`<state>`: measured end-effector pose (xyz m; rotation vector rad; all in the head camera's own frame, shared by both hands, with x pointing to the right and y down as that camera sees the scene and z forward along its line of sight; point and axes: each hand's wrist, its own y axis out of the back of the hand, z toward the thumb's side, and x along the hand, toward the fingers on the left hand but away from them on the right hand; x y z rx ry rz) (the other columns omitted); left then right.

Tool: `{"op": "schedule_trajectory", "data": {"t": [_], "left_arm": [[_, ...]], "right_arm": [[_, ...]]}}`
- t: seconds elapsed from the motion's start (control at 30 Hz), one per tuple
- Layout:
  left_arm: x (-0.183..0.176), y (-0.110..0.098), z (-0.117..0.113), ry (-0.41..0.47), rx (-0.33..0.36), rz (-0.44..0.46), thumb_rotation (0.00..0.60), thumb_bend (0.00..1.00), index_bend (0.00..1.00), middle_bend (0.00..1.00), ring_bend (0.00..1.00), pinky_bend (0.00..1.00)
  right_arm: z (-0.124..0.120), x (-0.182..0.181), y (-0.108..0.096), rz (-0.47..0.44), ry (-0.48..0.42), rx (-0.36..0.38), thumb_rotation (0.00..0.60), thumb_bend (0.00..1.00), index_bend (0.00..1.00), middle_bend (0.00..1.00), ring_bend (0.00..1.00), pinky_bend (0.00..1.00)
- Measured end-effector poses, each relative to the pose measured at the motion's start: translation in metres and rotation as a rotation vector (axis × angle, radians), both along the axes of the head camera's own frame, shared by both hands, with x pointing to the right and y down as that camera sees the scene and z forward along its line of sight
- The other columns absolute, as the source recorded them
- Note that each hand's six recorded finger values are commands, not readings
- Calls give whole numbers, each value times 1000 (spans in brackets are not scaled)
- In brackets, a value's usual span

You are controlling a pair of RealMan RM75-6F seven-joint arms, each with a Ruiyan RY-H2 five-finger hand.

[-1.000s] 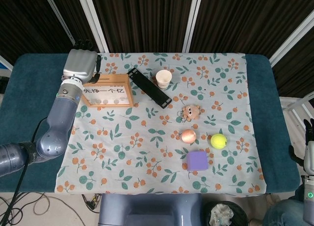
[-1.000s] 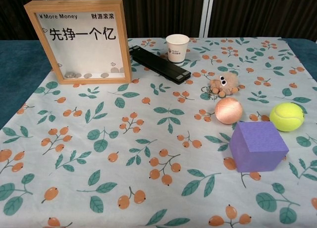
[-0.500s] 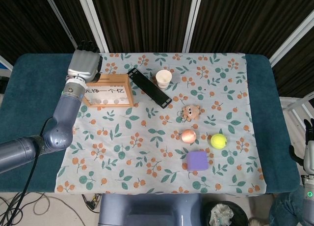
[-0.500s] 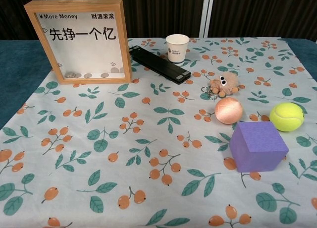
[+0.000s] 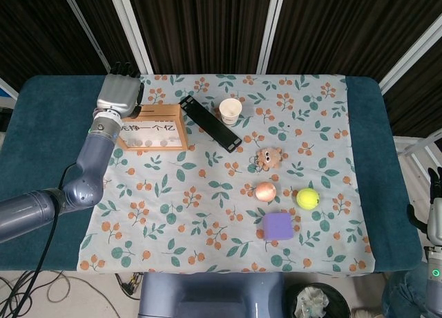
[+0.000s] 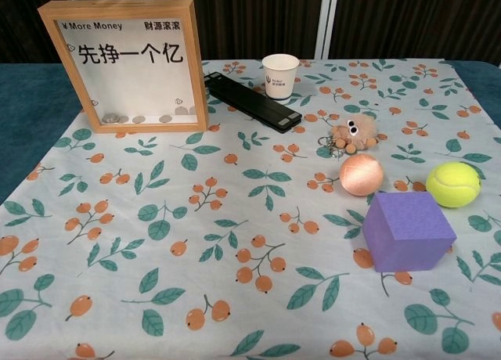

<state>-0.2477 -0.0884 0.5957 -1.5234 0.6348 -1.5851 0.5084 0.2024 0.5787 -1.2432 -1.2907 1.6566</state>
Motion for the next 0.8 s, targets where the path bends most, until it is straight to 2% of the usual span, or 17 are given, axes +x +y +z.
{"op": "schedule_trajectory", "data": {"t": [0.47,0.8], "left_arm": [[-5,3,11,6,-33,-16,600,549,700,187,0,0],[-5,6,14,70,-90,-66,600,549,701,186,0,0]], "right_arm": [[-3,2,0,6,3,9,600,388,0,0,0,0],[-4,2,-1,7,3,15,600,389,0,0,0,0]]}}
